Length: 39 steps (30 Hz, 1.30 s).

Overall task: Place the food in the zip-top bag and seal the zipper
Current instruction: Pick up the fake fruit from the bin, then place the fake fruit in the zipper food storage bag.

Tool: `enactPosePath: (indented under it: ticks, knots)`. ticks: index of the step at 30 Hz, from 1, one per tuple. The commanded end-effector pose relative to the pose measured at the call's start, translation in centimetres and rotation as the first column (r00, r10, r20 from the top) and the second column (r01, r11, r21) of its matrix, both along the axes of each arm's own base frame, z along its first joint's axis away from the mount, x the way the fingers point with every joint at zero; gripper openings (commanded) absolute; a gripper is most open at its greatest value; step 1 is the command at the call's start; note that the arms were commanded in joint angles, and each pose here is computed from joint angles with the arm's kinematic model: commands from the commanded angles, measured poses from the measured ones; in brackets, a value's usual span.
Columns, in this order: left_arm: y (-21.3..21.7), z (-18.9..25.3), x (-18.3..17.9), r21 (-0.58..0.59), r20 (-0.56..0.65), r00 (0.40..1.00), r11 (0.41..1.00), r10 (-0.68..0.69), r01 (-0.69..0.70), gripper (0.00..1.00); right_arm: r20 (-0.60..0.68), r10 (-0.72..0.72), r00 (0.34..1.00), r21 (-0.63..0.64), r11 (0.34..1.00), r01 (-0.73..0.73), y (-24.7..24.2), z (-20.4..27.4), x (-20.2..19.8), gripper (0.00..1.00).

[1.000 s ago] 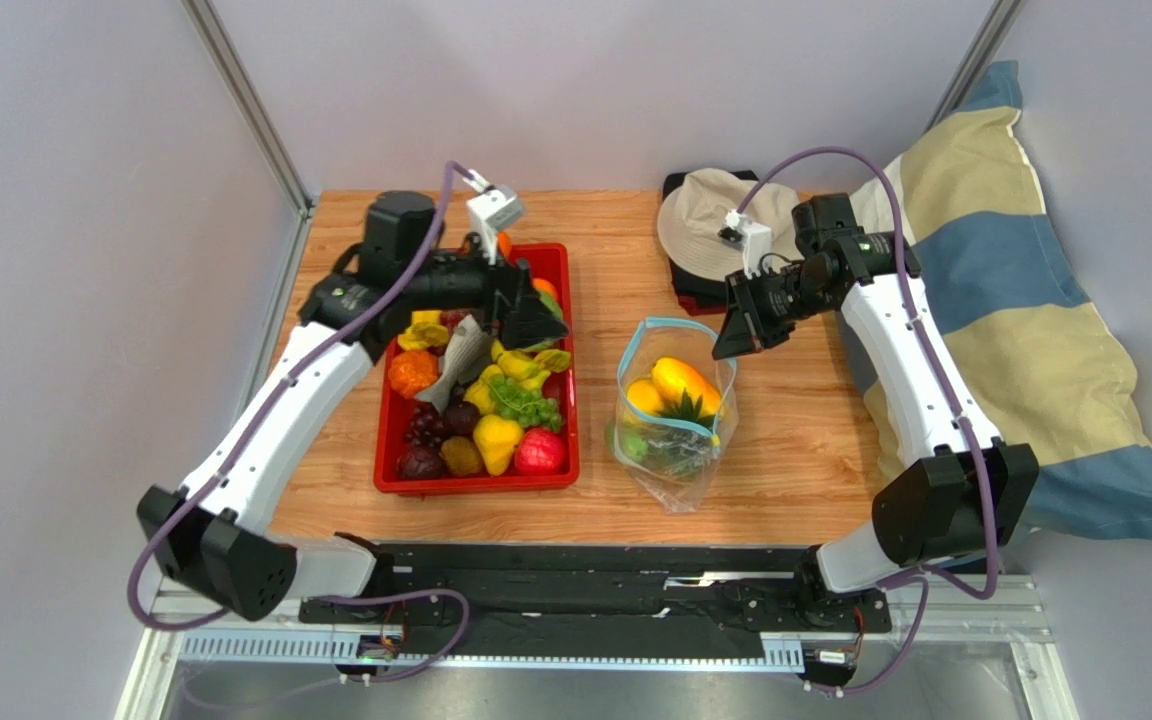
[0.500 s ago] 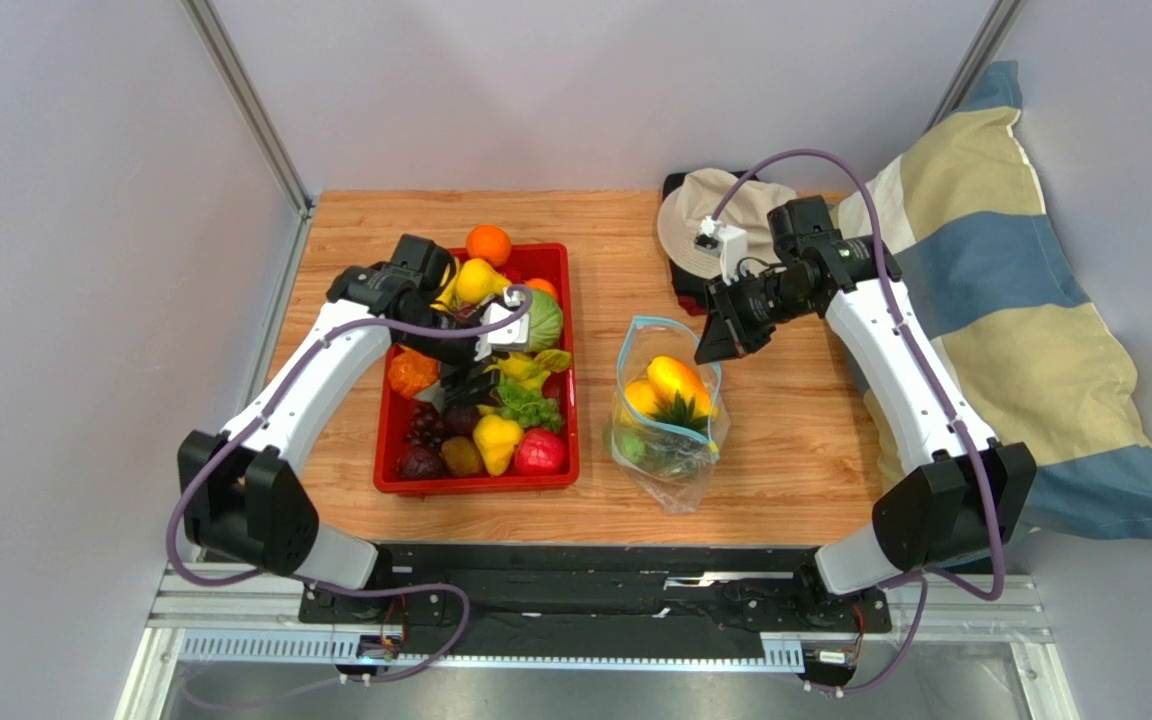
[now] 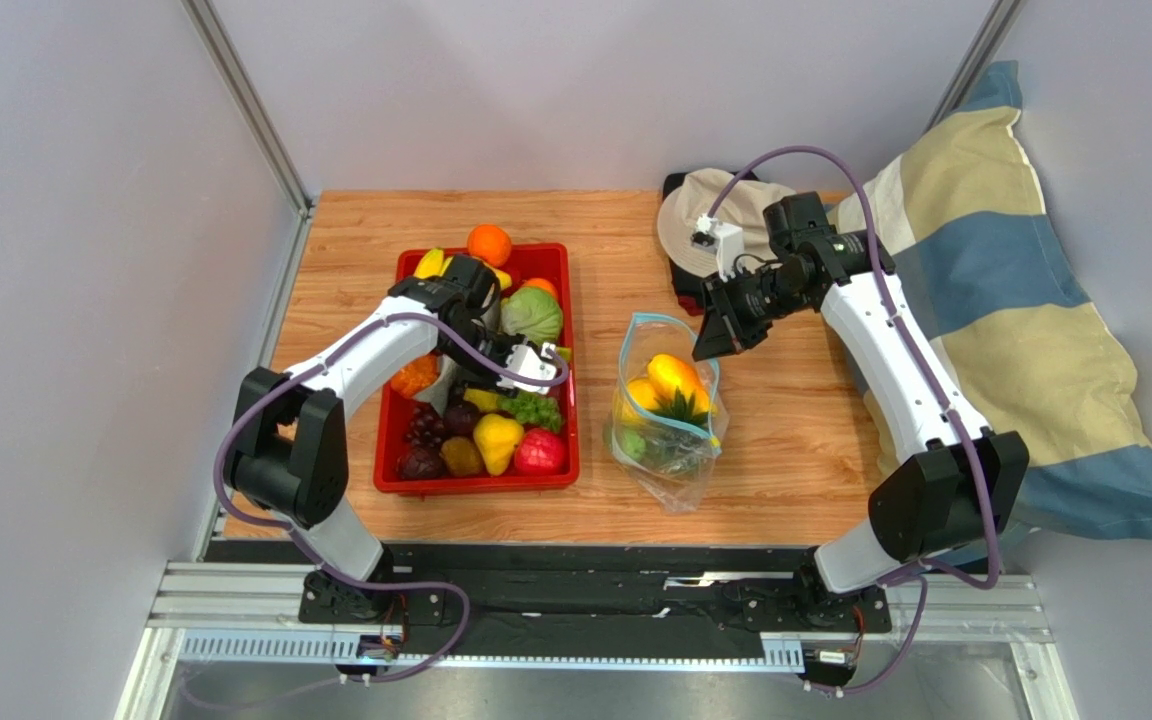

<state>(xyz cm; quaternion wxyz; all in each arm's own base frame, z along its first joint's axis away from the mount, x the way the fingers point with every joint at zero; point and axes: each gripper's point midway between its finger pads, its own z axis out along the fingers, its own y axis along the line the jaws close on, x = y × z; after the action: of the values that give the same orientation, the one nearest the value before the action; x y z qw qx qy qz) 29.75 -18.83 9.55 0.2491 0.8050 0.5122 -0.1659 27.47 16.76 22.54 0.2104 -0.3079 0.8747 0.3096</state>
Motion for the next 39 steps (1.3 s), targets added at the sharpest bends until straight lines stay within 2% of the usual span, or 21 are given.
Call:
enactPosePath:
  ticks: [1,2,5,6,7,9,10,15,20,25,28,33,39]
  knots:
    - [0.0,0.5,1.4,0.032,0.105,0.991,0.996,-0.086,0.083,0.37,0.094,0.032,0.995,0.027,0.999,-0.034,0.7,1.8,1.3,0.00]
    - [0.1,0.9,1.1,0.031,0.098,0.991,0.996,-0.087,0.084,0.23,0.095,0.033,0.995,0.027,0.999,-0.036,0.8,1.8,1.4,0.00]
    - [0.0,2.9,-0.1,0.010,0.070,0.993,0.996,-0.090,0.090,0.02,0.094,0.032,0.995,0.024,0.999,-0.034,0.8,1.7,1.4,0.00]
    - [0.0,4.1,-0.6,-0.008,0.077,0.993,0.996,-0.085,0.086,0.00,0.095,0.031,0.995,0.023,0.999,-0.034,0.7,1.7,1.4,0.00]
    - [-0.1,4.9,-1.7,-0.034,0.048,0.995,0.995,-0.088,0.090,0.00,0.096,0.032,0.995,0.022,0.999,-0.035,0.7,1.7,1.3,0.00]
    - [-0.3,7.7,-2.6,-0.082,0.086,0.993,0.993,-0.081,0.088,0.00,0.094,0.032,0.995,0.025,0.999,-0.035,0.7,1.7,1.2,0.00]
    - [-0.5,8.7,-3.6,-0.116,0.062,0.995,0.990,-0.075,0.082,0.00,0.094,0.034,0.995,0.025,0.999,-0.036,0.7,1.7,1.1,0.00]
    - [-1.8,17.3,-5.6,-0.287,0.136,0.990,0.955,-0.039,0.077,0.00,0.090,0.045,0.995,0.037,0.998,-0.048,0.8,1.7,0.7,0.00]
    - [-4.6,27.1,-5.9,-0.505,0.194,0.980,0.861,0.036,0.068,0.00,0.087,0.054,0.995,0.055,0.997,-0.059,1.1,1.8,0.6,0.00]
    - [-7.8,33.0,-5.5,-0.629,0.224,0.973,0.772,0.063,0.095,0.00,0.088,0.054,0.995,0.078,0.995,-0.061,1.6,2.2,0.9,0.00]
    - [-9.9,33.7,-5.4,-0.653,0.239,0.970,0.746,0.039,0.131,0.00,0.098,0.055,0.994,0.094,0.993,-0.065,1.8,2.7,0.9,0.00]
    - [-13.2,33.2,-5.1,-0.658,0.253,0.967,0.736,0.016,0.160,0.00,0.109,0.066,0.992,0.111,0.991,-0.078,2.2,3.6,0.6,0.00]
    - [-14.9,29.3,-6.5,-0.570,0.304,0.947,0.776,-0.106,0.270,0.00,0.125,0.076,0.989,0.120,0.989,-0.091,2.5,4.2,0.3,0.00]
